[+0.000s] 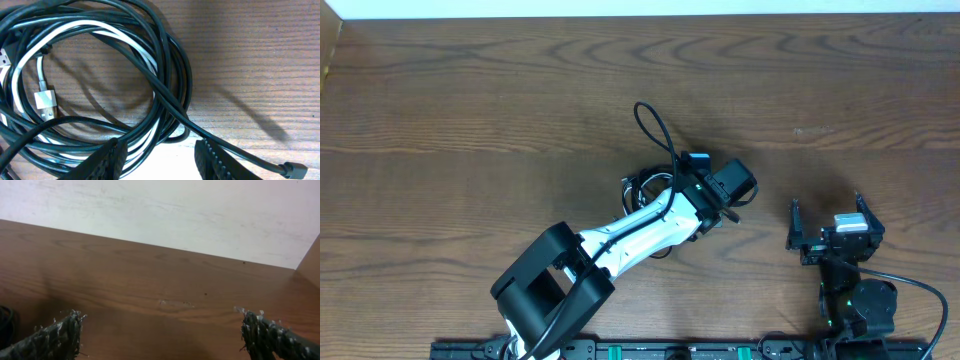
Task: Untangle cables
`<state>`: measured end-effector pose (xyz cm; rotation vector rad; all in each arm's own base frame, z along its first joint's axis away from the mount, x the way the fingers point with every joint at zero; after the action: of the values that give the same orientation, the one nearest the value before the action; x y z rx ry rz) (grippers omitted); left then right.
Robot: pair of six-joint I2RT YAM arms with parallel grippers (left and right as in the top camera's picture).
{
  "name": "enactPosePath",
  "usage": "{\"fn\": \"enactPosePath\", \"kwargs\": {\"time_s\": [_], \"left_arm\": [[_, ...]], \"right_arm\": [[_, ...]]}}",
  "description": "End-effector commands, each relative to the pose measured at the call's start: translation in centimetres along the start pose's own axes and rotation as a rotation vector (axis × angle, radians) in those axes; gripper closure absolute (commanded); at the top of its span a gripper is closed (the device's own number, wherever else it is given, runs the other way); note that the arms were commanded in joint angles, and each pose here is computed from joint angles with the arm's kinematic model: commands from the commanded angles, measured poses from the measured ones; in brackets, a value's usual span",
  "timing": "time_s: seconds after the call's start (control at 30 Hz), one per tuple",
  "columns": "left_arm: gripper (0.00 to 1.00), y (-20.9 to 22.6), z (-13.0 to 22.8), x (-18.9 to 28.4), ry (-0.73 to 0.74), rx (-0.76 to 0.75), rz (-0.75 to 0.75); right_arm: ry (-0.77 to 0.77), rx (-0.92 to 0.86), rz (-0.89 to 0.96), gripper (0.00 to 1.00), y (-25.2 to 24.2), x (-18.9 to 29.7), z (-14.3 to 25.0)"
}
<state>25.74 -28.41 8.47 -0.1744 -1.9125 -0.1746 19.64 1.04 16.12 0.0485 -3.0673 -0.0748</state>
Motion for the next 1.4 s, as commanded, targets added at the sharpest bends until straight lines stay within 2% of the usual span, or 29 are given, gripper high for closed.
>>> {"fn": "enactPosePath", "kwargs": {"time_s": [0.0, 0.87, 1.07, 1.3, 1.37], "left_arm": [[0.5, 0.21, -0.05, -0.26, -0.012, 0.008, -0.026], [0.5, -0.14, -0.51, -0.27, -0.035, 0.017, -0.008], [0.58, -0.22, -0.52, -0.26, -0.037, 0.017, -0.005], [0.6, -0.25, -0.61, -0.26, -0.041, 0.018, -0.004], [0.64, -0.26, -0.62, -0.26, -0.041, 0.018, -0.003]], "right_arm": [[0.0, -0.01, -0.009, 0.01, 0.16, 0.03, 0.04], [0.0, -0.01, -0.009, 0.01, 0.16, 0.03, 0.04], [0.0, -0.01, -0.009, 0.01, 0.16, 0.03, 0.04], [0.0, -0.01, -0.009, 0.01, 0.16, 0.03, 0.04], [0.0, -0.01, -0.009, 0.01, 0.15, 0.03, 0.04]]}}
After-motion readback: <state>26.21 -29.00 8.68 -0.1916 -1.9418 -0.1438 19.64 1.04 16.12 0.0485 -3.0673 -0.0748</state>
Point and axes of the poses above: each gripper's point midway between its finger pads, its own x axis back along the fingers, its own y axis along the line the jaws close on, z = x × y, the point moved 5 cm from there along x, back along the fingers, and after that the axes turned 11 degrees about -x, right-handed, at the moved point
